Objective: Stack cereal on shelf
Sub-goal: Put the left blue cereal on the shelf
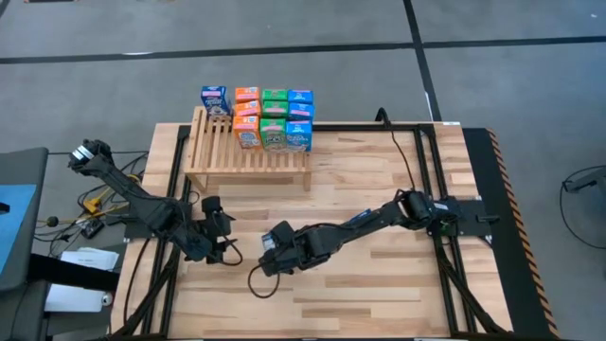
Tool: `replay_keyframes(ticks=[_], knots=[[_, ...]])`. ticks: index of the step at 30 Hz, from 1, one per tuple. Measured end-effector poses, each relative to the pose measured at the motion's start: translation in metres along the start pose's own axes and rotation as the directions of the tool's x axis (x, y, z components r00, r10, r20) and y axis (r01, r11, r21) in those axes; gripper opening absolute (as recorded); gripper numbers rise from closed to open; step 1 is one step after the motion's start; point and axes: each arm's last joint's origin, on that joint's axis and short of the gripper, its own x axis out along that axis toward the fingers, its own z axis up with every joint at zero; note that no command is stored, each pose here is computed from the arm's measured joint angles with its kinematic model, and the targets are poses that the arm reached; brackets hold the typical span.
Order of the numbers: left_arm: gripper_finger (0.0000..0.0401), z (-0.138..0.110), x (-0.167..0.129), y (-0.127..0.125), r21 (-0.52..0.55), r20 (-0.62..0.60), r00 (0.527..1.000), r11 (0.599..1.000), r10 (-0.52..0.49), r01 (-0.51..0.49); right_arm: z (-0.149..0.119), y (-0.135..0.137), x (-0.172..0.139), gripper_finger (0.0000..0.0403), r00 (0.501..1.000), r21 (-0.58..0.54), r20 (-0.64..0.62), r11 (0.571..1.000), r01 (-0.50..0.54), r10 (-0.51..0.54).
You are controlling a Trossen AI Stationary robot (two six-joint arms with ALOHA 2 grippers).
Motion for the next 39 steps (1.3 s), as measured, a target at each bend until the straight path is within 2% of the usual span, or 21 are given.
replay_keyframes(ticks=[6, 12, 23, 29, 34, 39], knots=[[0.0272, -0.0008, 0.0, 0.0007, 0.012, -0.005, 1.0, 1.0, 0.01, -0.009, 0.0064, 0.0009, -0.0052, 0.032, 0.999, 0.015, 0.031, 1.0, -0.01, 0.01], [0.0272, -0.0008, 0.0, 0.001, -0.018, -0.002, 1.0, 1.0, 0.017, -0.017, 0.0025, -0.0024, 0.0017, 0.032, 0.997, 0.028, -0.075, 1.0, -0.011, 0.013], [0.0272, -0.0014, 0.0, 0.0001, -0.068, -0.022, 1.0, 0.998, -0.014, 0.012, 0.0049, -0.0046, 0.0031, 0.032, 0.997, 0.052, -0.081, 0.999, 0.002, 0.003], [0.0272, -0.0015, 0.0001, 0.0, -0.07, -0.023, 1.0, 0.997, -0.015, 0.013, 0.0068, -0.0051, 0.0036, 0.032, 0.998, 0.059, -0.057, 0.998, 0.008, -0.004], [0.0272, -0.0016, 0.0001, 0.0, -0.07, -0.023, 1.0, 0.997, -0.014, 0.013, 0.0028, 0.0007, 0.0012, 0.032, 0.999, 0.083, -0.042, 0.996, -0.029, 0.033], [0.0272, -0.0015, 0.0001, 0.0, -0.069, -0.022, 1.0, 0.998, -0.014, 0.012, -0.0006, 0.0013, -0.0008, 0.032, 1.0, 0.082, 0.003, 0.997, -0.008, 0.008]])
